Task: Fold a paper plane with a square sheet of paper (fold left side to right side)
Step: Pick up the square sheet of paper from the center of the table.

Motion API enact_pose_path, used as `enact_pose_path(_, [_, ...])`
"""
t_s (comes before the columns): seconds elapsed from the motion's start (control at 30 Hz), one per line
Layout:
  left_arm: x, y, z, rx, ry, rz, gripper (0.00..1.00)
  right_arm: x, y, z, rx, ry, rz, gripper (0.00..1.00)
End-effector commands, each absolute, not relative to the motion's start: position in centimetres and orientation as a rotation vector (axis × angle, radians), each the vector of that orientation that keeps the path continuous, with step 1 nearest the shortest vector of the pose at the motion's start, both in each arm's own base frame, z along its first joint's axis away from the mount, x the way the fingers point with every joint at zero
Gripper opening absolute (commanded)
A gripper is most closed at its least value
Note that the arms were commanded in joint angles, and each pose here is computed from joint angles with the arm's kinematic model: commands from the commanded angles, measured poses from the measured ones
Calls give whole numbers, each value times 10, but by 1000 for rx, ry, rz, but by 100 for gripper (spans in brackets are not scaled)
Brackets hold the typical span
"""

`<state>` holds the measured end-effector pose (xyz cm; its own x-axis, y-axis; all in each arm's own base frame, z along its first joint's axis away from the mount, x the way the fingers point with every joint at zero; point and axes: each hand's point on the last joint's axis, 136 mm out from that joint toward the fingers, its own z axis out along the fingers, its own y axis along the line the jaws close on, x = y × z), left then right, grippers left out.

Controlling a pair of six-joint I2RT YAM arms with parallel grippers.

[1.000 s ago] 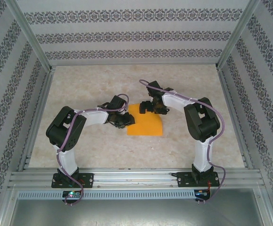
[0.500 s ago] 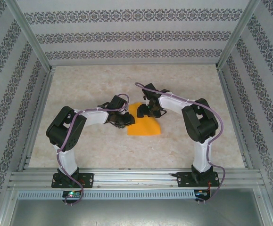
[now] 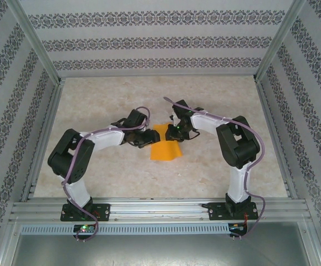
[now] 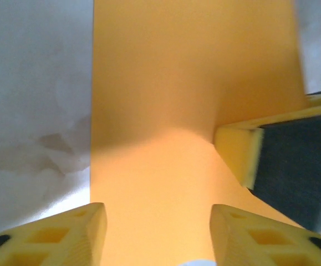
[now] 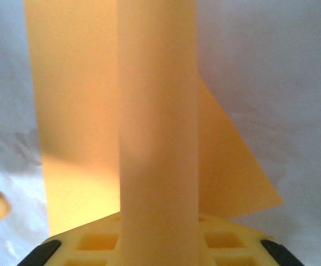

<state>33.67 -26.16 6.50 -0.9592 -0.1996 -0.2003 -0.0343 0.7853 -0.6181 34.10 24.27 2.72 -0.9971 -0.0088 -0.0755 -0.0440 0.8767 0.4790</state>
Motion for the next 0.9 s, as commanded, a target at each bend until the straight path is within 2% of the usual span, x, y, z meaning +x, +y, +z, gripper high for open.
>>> enact_pose_path(0.0, [342,-231,97,-152,2627,-889,58,350,250,68,-95,2823,989,23])
enact_pose_path(0.23, [346,-189,176,-61,2327,-1058,74,357,240,140,-184,2511,1302,22])
enact_pose_path(0.4, [331,-193,240,149,2109,-1218,87,348,237,205,-316,2272,1491,21])
enact_pose_path(0.67, [305,-216,315,424,1884,-1439,98,314,249,302,-567,1957,1700,21])
enact_pose_path(0.87, [305,-226,330,476,1851,-1511,99,289,269,330,-715,1885,1759,20])
